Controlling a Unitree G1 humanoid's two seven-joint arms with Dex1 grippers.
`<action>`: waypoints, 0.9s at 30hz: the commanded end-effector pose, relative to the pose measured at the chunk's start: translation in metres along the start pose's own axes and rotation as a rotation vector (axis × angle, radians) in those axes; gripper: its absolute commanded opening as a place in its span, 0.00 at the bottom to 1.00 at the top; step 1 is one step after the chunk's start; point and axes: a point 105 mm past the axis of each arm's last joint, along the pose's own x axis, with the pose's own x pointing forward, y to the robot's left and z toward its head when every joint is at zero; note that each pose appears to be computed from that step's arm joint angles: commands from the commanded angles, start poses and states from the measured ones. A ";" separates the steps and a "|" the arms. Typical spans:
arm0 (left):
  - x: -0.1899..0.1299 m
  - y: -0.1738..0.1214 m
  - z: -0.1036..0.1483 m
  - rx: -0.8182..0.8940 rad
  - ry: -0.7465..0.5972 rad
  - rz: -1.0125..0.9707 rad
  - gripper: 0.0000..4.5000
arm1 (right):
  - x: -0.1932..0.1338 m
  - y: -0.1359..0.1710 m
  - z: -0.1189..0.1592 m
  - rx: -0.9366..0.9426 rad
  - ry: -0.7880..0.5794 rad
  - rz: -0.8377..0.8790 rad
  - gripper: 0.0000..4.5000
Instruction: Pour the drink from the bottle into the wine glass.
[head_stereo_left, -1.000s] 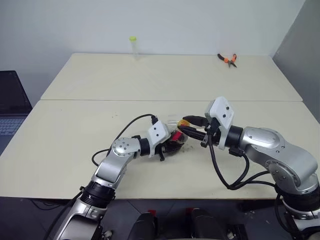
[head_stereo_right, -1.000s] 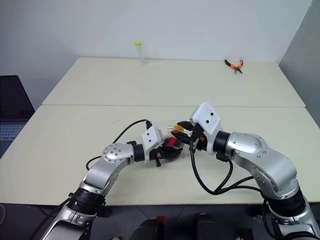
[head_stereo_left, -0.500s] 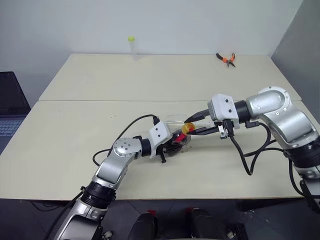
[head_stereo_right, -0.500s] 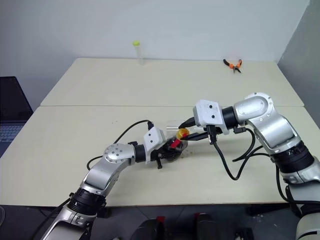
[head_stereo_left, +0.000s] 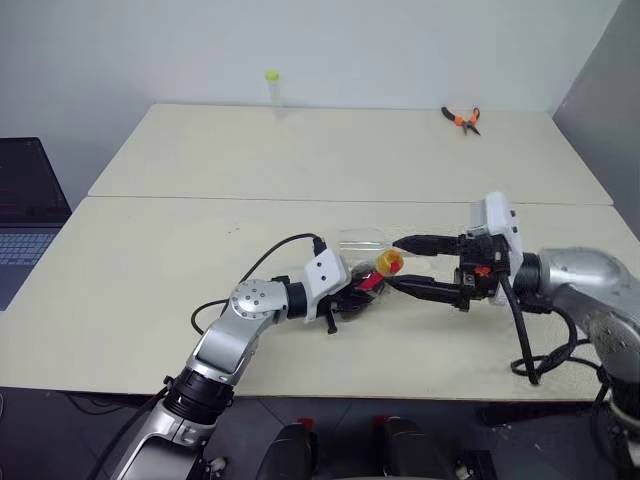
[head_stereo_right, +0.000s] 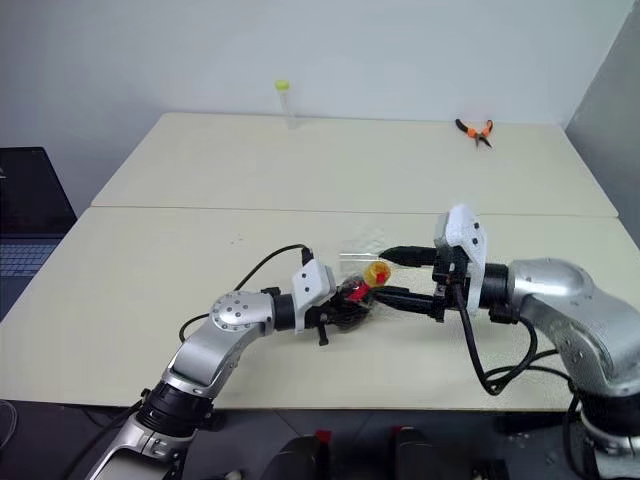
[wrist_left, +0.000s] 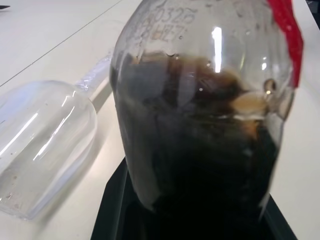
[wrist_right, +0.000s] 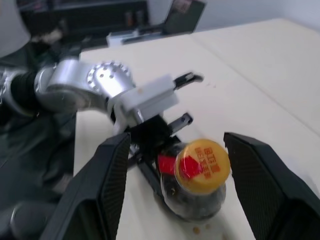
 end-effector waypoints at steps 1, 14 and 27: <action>-0.002 0.008 0.016 0.046 -0.054 0.024 0.22 | 0.004 0.004 0.004 0.016 -0.067 -0.171 0.72; 0.001 0.012 0.016 0.064 -0.052 0.008 0.22 | 0.013 0.000 -0.011 0.036 -0.081 -0.374 0.72; 0.000 0.012 0.014 0.064 -0.049 0.020 0.22 | 0.012 0.000 -0.013 0.037 -0.069 -0.334 0.27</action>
